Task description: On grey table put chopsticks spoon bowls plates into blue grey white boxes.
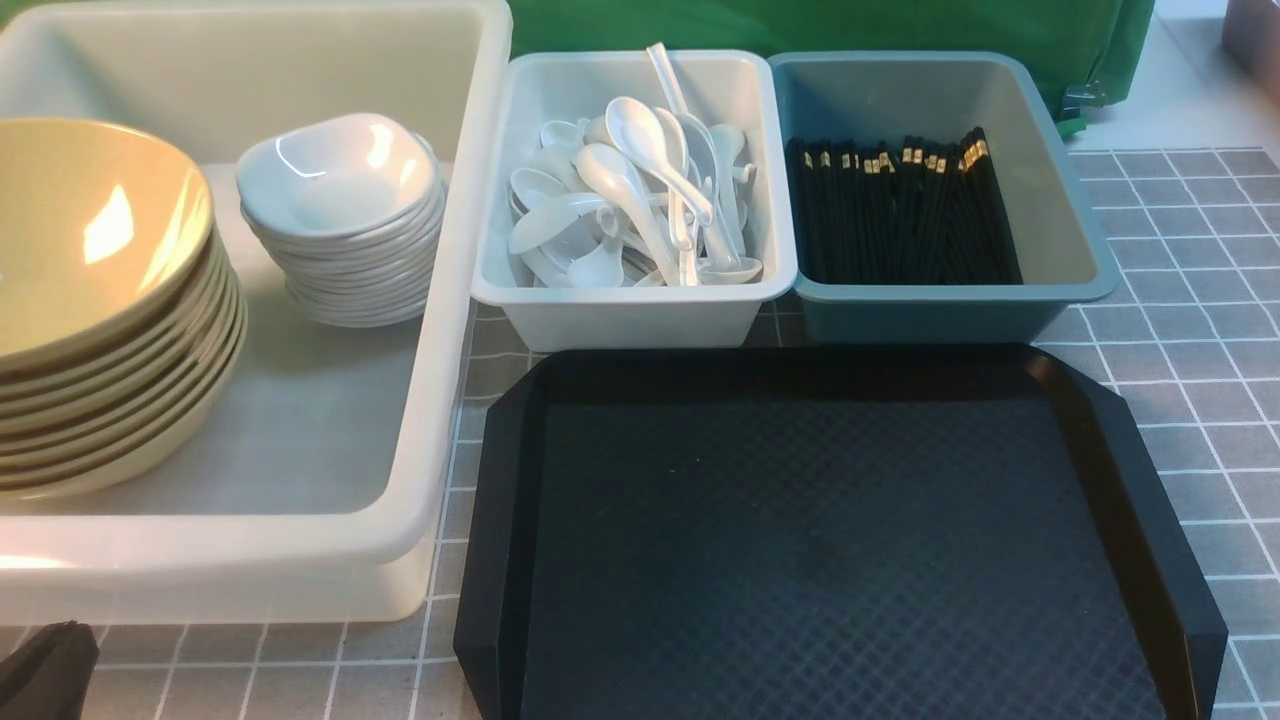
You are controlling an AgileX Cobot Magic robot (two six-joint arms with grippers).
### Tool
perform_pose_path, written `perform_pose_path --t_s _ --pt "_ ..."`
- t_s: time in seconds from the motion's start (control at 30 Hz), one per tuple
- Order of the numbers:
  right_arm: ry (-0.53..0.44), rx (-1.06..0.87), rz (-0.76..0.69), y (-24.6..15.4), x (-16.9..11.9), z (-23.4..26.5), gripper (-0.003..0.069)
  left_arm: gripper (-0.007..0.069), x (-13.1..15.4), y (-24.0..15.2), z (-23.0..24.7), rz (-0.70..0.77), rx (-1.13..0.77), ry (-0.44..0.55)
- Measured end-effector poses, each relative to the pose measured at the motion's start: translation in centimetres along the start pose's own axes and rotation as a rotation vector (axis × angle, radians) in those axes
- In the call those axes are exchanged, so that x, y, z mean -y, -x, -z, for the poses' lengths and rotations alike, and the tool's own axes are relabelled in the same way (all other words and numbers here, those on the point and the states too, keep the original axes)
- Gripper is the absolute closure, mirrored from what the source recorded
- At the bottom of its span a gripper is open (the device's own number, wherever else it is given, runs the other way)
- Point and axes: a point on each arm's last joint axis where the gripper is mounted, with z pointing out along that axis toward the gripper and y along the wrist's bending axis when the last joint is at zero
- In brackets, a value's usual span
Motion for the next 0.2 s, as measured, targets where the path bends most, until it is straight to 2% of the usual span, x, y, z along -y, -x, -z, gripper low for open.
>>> perform_pose_path --t_s 0.2 --pt "0.000 0.000 0.000 0.00 0.00 0.00 0.0544 0.0636 0.00 0.00 0.00 0.000 0.000 0.000"
